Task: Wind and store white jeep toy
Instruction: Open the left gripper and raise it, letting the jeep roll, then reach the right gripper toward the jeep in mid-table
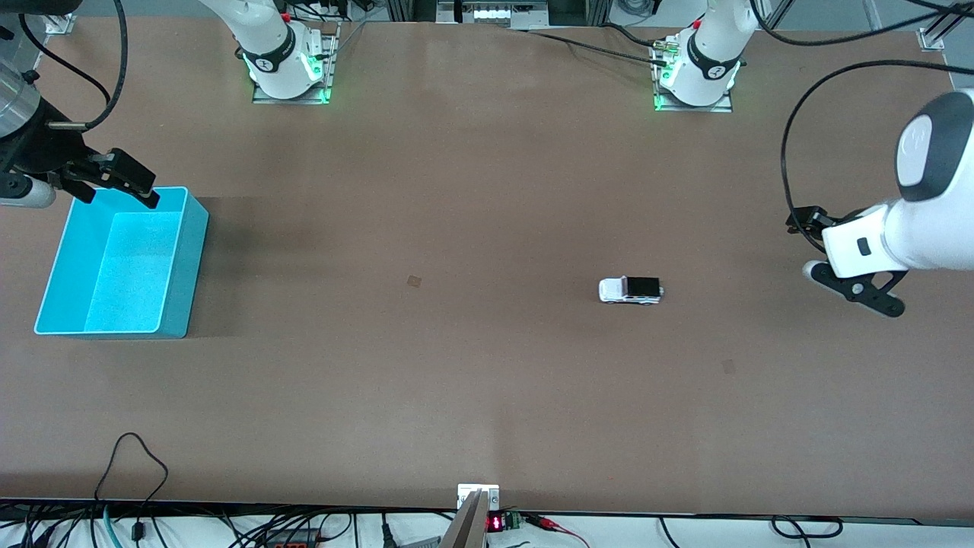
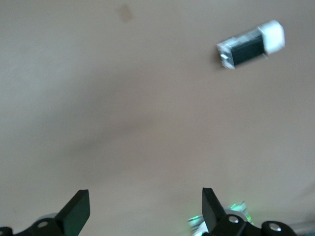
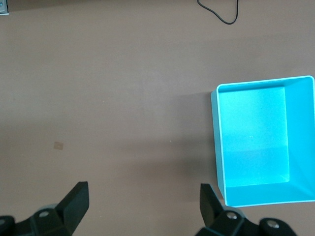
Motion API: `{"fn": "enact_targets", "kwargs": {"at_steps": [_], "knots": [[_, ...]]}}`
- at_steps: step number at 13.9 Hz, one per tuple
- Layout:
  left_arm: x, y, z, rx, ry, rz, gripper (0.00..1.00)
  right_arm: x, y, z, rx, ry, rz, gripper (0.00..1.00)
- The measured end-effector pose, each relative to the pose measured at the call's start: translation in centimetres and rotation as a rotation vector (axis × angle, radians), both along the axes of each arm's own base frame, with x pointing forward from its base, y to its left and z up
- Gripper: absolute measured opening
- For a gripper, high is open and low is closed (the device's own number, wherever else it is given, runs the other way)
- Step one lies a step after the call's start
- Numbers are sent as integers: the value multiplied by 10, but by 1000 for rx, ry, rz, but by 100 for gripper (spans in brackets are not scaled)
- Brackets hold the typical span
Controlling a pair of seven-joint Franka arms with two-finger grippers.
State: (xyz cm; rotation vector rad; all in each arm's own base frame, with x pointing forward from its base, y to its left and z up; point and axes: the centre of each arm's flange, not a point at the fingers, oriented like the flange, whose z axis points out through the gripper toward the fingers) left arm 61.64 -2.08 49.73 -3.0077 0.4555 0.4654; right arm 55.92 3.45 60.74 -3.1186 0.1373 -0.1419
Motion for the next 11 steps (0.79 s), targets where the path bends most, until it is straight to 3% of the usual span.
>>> {"fn": "enact_targets", "kwargs": {"at_steps": [3, 5, 9, 11], "knots": [[-26, -16, 45, 39, -188, 145, 100, 0, 0, -1, 0, 1, 0, 100], [-50, -13, 72, 15, -260, 173, 100, 0, 0, -1, 0, 2, 0, 100], [-66, 18, 90, -86, -295, 274, 100, 0, 0, -1, 0, 3, 0, 100], [-68, 17, 89, -82, -285, 270, 100, 0, 0, -1, 0, 3, 0, 100]]}}
